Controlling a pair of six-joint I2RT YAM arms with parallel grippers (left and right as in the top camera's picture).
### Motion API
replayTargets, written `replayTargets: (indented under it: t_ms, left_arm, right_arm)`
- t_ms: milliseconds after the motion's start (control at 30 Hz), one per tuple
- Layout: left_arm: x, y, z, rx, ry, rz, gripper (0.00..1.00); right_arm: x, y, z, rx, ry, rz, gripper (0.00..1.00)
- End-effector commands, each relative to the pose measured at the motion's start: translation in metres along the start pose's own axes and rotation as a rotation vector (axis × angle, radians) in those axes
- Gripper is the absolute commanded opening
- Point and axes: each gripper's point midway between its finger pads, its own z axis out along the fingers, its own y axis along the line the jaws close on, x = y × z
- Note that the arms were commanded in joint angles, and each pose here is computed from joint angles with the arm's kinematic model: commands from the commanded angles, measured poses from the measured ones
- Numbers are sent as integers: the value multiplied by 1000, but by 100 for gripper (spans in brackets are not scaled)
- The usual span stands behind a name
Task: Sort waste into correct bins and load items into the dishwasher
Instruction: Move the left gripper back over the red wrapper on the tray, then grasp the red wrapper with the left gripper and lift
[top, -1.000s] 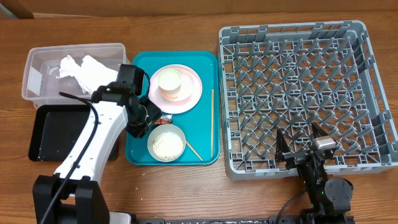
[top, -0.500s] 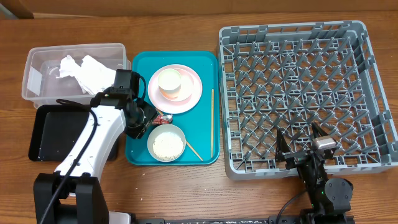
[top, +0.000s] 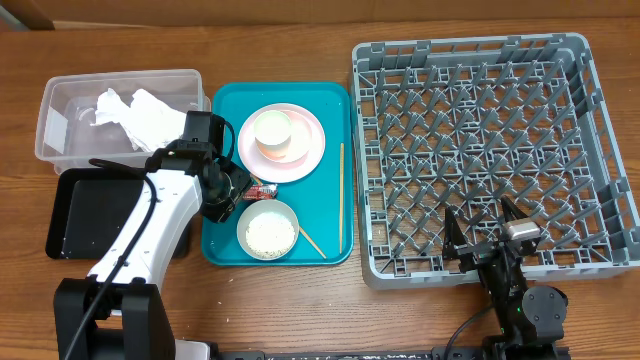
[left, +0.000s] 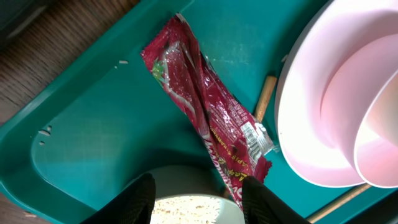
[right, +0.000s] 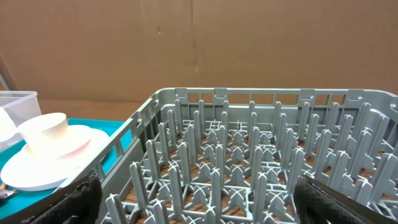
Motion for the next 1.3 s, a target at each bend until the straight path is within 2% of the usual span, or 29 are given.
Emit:
replayTargets:
  t_ms: [0,300,900,1267]
  left_arm:
    - [-3,9,9,-42,-10,-24,48]
    - [-1,15,27,-92,22,-28,47]
    - [-1,17,32,-109,20,-16,50]
    - [-5,7,41,-76,12,-15,50]
  right_arm:
    - [2,-2,0,9,-2,-1,100]
    - [2,-2,0,9,-2,-1,100]
    - [2,-2,0,9,-2,-1,100]
    - [2,-2,0,9,-2,-1,100]
